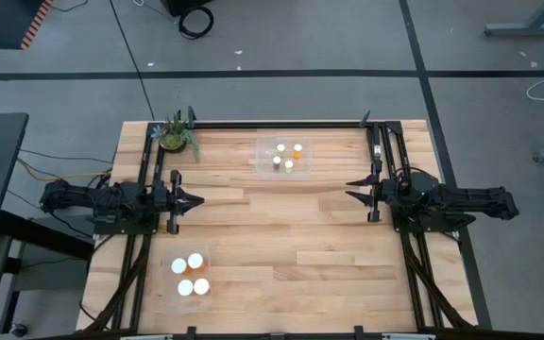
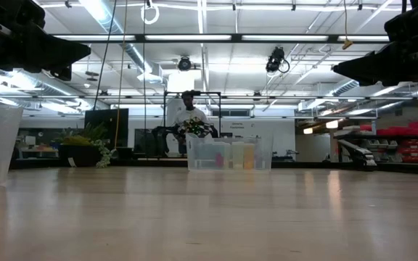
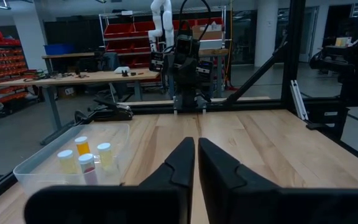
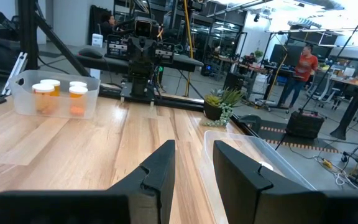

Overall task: Pick and place medicine bottles into bin by pill shape (circle, oval)
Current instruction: Return to Home Position

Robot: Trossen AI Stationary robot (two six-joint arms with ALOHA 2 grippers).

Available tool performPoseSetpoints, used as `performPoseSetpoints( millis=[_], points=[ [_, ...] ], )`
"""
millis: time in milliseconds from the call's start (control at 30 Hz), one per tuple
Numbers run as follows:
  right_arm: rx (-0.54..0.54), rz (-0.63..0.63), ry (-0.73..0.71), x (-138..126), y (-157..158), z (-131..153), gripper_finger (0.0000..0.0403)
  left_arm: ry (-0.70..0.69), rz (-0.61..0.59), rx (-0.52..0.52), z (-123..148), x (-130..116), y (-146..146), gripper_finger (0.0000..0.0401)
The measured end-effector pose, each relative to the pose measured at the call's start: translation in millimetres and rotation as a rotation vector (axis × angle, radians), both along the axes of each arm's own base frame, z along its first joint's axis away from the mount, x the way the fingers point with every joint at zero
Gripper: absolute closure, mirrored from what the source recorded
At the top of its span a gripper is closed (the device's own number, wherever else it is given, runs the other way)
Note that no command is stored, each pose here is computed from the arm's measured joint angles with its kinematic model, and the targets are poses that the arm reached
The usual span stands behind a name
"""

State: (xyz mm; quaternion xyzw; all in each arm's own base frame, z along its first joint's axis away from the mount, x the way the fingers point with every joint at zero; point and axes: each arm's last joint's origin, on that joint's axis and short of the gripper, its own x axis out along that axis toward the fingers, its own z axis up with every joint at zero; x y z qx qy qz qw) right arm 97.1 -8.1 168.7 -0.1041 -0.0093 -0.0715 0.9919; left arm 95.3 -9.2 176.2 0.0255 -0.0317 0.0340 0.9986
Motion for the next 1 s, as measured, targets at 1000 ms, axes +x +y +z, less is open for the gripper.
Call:
performPoseSetpoints(
  millis=[1000],
  points=[
    [0.0, 0.0, -0.001, 0.0, 0.0, 0.3, 0.0287, 0.0, 0.0, 0.0, 0.1, 0.0, 0.0, 0.0368]
  ],
)
